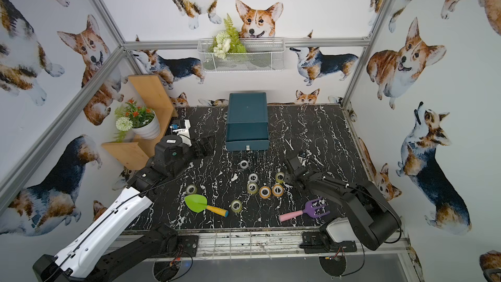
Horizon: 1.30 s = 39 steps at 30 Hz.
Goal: Place the transparent tape into the drawer according to color
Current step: Pick up the tape from the center of the board, then place the tape in the drawer.
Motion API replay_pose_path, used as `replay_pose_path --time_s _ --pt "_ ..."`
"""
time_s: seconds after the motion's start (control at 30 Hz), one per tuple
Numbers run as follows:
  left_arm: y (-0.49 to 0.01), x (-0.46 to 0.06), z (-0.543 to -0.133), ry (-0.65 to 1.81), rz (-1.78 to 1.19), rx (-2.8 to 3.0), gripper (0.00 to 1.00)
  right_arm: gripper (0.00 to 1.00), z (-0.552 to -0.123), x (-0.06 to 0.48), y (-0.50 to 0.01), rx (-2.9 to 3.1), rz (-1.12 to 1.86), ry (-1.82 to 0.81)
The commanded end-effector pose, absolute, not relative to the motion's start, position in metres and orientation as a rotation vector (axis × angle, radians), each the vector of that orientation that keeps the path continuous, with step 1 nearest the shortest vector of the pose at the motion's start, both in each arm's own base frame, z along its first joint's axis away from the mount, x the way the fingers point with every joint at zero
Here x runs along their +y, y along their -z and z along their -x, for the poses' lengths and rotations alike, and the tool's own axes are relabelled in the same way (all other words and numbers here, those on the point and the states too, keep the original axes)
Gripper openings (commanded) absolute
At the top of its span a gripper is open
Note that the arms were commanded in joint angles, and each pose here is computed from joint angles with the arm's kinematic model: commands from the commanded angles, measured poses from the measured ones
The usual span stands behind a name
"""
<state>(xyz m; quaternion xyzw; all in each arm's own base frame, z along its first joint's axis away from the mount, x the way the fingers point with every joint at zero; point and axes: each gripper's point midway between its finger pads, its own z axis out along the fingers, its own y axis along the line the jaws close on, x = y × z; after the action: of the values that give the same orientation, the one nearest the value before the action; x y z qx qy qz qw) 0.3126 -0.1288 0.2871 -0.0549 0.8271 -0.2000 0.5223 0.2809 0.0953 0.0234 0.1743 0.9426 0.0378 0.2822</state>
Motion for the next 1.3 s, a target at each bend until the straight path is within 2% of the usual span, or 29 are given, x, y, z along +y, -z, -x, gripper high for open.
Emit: replay_pose_path --time_s 0.0,0.27,0.43,0.73,0.93,1.07,1.27 --pt "-0.290 -0.129 -0.313 0.476 0.119 1.975 1.00 0.53 -0.268 0.087 -0.014 2.579 -0.462 -0.036" --pt "-0.288 -0.130 -0.313 0.473 0.118 1.982 0.99 0.38 -0.276 0.091 -0.025 2.551 -0.438 -0.054" --pt "-0.288 -0.129 -0.313 0.470 0.120 1.982 1.00 0.37 -0.289 0.093 -0.062 2.473 -0.408 -0.083" --pt "-0.289 -0.129 -0.314 0.467 0.120 1.980 0.99 0.35 -0.322 0.114 -0.189 2.241 -0.331 -0.261" --pt "-0.287 -0.128 -0.314 0.459 0.124 1.984 1.00 0.35 -0.343 0.148 -0.277 2.106 -0.207 -0.394" --pt "-0.288 -0.127 -0.314 0.453 0.130 1.982 0.99 0.35 -0.359 0.182 -0.291 2.126 -0.093 -0.462" --pt "-0.288 -0.125 -0.314 0.444 0.136 1.979 1.00 0.34 -0.386 0.220 -0.280 2.217 0.040 -0.458"
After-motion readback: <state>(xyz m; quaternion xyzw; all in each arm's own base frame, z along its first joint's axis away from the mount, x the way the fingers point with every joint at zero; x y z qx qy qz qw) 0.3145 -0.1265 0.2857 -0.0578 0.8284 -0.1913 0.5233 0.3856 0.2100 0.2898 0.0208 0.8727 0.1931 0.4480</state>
